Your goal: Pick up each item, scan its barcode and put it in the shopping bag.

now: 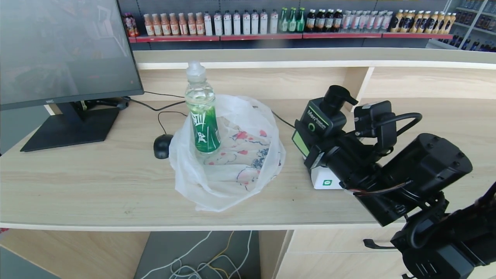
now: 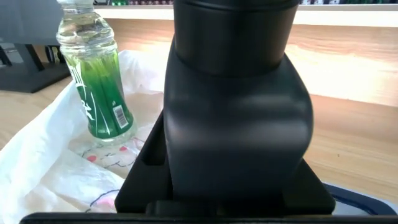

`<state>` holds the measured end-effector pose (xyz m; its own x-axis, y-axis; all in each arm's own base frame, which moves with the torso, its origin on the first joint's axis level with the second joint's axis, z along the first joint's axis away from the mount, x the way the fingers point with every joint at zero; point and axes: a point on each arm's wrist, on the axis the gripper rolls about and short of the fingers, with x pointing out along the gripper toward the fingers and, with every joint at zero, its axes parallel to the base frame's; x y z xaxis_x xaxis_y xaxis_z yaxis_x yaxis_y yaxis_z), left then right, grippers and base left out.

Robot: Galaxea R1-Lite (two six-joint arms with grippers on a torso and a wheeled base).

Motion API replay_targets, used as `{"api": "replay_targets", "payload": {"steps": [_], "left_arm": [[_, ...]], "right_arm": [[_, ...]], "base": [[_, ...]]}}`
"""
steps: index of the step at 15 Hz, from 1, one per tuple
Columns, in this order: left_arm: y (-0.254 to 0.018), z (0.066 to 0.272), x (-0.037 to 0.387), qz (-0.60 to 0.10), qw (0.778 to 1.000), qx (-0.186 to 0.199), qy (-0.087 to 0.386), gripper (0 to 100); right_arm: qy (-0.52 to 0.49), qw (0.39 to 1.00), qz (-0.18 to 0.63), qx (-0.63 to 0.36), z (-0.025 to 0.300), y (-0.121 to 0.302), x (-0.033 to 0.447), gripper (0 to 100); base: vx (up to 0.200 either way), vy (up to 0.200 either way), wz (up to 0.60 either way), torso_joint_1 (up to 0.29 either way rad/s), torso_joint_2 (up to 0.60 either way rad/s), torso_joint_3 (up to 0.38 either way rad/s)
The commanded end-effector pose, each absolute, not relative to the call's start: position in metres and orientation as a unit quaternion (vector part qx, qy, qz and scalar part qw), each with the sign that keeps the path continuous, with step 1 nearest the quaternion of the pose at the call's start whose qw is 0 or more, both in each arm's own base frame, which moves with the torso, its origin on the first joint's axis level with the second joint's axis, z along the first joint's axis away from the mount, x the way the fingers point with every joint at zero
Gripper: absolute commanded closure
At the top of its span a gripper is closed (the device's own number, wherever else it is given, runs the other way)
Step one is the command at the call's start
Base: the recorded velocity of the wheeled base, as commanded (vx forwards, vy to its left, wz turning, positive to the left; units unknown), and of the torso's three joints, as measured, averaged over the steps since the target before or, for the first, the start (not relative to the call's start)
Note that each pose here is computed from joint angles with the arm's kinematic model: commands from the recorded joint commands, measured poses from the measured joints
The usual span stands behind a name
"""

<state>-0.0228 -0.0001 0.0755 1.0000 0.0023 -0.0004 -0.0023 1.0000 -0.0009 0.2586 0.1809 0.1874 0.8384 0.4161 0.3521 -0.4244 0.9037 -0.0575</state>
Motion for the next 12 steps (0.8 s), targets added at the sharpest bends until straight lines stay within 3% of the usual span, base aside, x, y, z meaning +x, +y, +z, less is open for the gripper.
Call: {"api": "replay_targets", "payload": {"steps": [1,5,12], "left_arm": [[0.000,0.075,-0.023,0.002,1.000,-0.001,0.000,0],[0.000,0.075,-0.023,0.002,1.000,0.001,0.000,0],[0.000,0.075,-0.023,0.002,1.000,0.002,0.000,0]], "right_arm": [[-0.181,0.960,0.213,0.010,0.187,0.178,0.262,100],[-0.180,0.961,0.209,0.009,0.186,0.176,0.263,100],[-0.163,0.965,0.207,0.002,0.172,0.181,0.275,100]], "base": [[0.000,0.200,0.00,0.002,0.00,0.002],[0.000,0.200,0.00,0.002,0.01,0.005],[0.000,0.000,0.00,0.000,0.00,0.000]]}}
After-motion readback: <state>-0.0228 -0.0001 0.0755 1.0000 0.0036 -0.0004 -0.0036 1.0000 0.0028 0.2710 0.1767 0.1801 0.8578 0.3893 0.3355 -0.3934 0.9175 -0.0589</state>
